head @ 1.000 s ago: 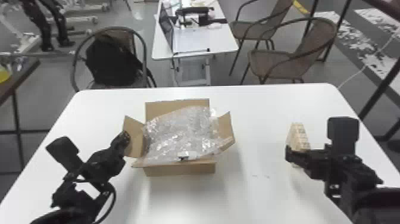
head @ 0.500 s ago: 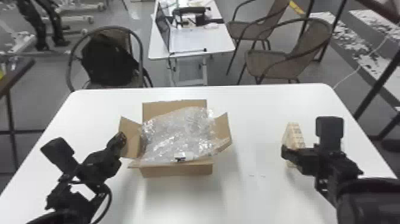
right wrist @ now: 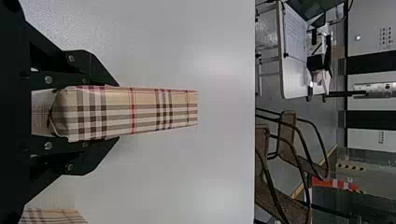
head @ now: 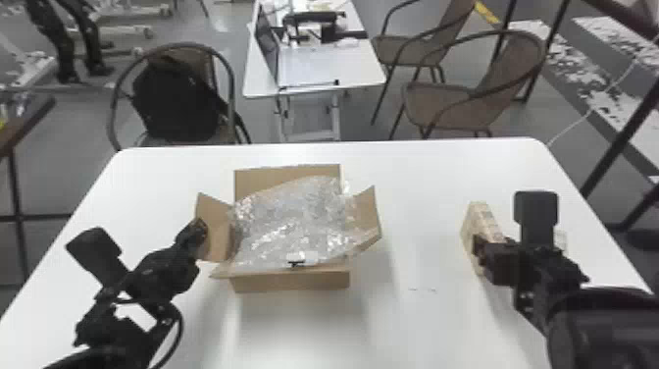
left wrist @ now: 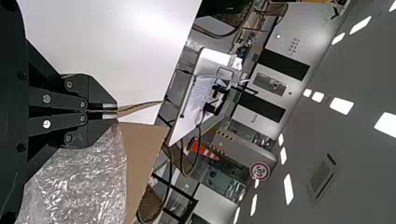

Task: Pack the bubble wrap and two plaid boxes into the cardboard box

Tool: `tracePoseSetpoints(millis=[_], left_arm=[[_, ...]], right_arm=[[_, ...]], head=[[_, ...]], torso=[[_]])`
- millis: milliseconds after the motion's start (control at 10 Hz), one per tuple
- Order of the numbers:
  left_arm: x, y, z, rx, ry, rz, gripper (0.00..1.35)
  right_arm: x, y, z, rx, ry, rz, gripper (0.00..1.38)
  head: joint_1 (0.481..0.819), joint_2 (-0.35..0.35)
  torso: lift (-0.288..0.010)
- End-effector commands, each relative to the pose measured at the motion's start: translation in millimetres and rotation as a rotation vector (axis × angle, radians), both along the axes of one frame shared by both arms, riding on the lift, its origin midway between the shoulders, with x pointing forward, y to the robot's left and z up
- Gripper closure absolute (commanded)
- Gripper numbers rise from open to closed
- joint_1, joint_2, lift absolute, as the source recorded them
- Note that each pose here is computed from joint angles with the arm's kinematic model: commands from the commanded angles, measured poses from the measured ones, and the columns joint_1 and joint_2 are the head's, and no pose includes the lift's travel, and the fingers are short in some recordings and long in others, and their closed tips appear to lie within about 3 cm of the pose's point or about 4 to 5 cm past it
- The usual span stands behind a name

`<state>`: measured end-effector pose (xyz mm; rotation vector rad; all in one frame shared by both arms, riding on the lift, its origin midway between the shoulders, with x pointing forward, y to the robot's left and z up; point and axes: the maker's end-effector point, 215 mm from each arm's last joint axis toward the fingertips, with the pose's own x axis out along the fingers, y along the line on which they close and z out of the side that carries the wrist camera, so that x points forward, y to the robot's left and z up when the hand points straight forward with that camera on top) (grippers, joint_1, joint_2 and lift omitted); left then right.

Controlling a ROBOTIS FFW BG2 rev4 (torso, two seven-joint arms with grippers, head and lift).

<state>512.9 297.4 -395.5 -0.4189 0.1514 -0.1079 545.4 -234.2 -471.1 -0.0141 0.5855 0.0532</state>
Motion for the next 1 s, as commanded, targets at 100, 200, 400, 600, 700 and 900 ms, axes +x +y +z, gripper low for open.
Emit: tracePoseSetpoints(millis=[100,200,400,600,700,900], left_arm=[[0,-1,0,-0.002,-0.001,0.001,1.21],[0,0,0,-0.002,-0.001,0.002,1.21],[-1,0,-1,-0.002,0.000,0.002,1.21],[0,-1,-1,-0.003,-0.001,0.001,1.21],[1,-2,-1,-0.004,-0.001,-0.001,1.21],[4,-6,-2,-0.005,0.001,-0.008,1.21]], right_arm=[[0,11,3,0.020,-0.011,0.014,1.09],[4,24,20,0.047,-0.052,0.035,1.09],[16,70,92,0.113,-0.180,0.146,1.09],[22,124,166,0.161,-0.288,0.295,1.09],[20,152,196,0.183,-0.330,0.381,1.09],[12,198,219,0.253,-0.320,0.542,1.09]], head=[[0.695,0.068],[0.695,0.072],[0.695,0.101],[0.695,0.138],[0.695,0.167],[0.695,0.227]], torso=[[-0.087],[-0.087],[-0.087],[-0.087],[-0.087],[-0.087]])
